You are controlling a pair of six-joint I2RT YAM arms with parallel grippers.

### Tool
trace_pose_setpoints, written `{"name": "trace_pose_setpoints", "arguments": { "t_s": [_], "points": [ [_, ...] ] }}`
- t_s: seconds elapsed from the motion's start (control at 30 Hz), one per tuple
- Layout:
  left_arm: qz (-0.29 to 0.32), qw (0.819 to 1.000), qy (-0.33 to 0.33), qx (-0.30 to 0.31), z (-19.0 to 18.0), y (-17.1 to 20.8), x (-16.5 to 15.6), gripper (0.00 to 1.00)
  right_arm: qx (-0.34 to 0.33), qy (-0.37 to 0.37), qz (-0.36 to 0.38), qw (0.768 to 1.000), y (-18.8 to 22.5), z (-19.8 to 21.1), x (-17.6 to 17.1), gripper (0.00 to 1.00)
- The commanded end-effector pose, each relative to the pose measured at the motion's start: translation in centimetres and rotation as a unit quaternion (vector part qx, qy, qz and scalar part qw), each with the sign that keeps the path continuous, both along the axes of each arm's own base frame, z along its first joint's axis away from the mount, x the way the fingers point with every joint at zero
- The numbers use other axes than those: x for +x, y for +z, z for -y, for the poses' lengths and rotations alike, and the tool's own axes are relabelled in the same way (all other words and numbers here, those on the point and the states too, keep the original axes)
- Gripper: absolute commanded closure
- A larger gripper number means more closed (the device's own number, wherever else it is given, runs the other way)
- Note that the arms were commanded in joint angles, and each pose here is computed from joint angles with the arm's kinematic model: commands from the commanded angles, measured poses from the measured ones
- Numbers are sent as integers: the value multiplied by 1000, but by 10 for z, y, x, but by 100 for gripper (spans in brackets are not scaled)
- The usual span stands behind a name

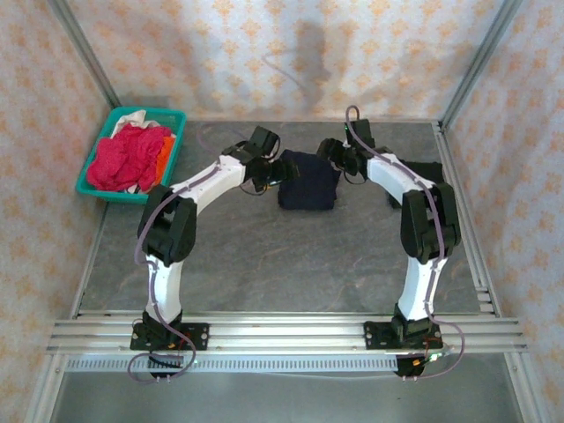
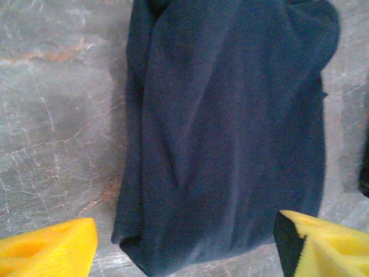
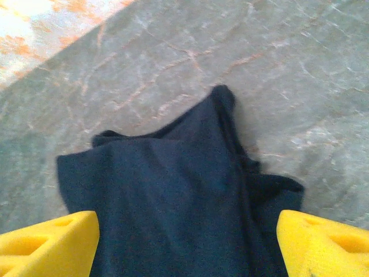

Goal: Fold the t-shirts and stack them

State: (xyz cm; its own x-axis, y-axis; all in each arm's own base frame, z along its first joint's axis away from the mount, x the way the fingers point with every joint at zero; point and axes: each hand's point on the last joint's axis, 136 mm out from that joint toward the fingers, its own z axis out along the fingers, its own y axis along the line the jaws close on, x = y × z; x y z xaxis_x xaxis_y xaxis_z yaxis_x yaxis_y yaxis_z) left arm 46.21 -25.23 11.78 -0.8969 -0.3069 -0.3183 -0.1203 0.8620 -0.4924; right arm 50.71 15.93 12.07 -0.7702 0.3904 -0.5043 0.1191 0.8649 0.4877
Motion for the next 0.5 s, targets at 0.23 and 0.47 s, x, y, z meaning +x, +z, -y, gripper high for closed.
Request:
{"name": "trace_pose_setpoints", "arguments": {
  "t_s": [0.23, 0.47],
  "points": [
    [-15, 1000, -3, 3, 4, -28, 34, 17, -17, 62, -51, 997, -55, -17, 4, 19],
    [-36, 999, -8, -4, 14, -53, 44, 23, -6, 82, -74, 994, -72, -26, 6, 26]
  ]
}}
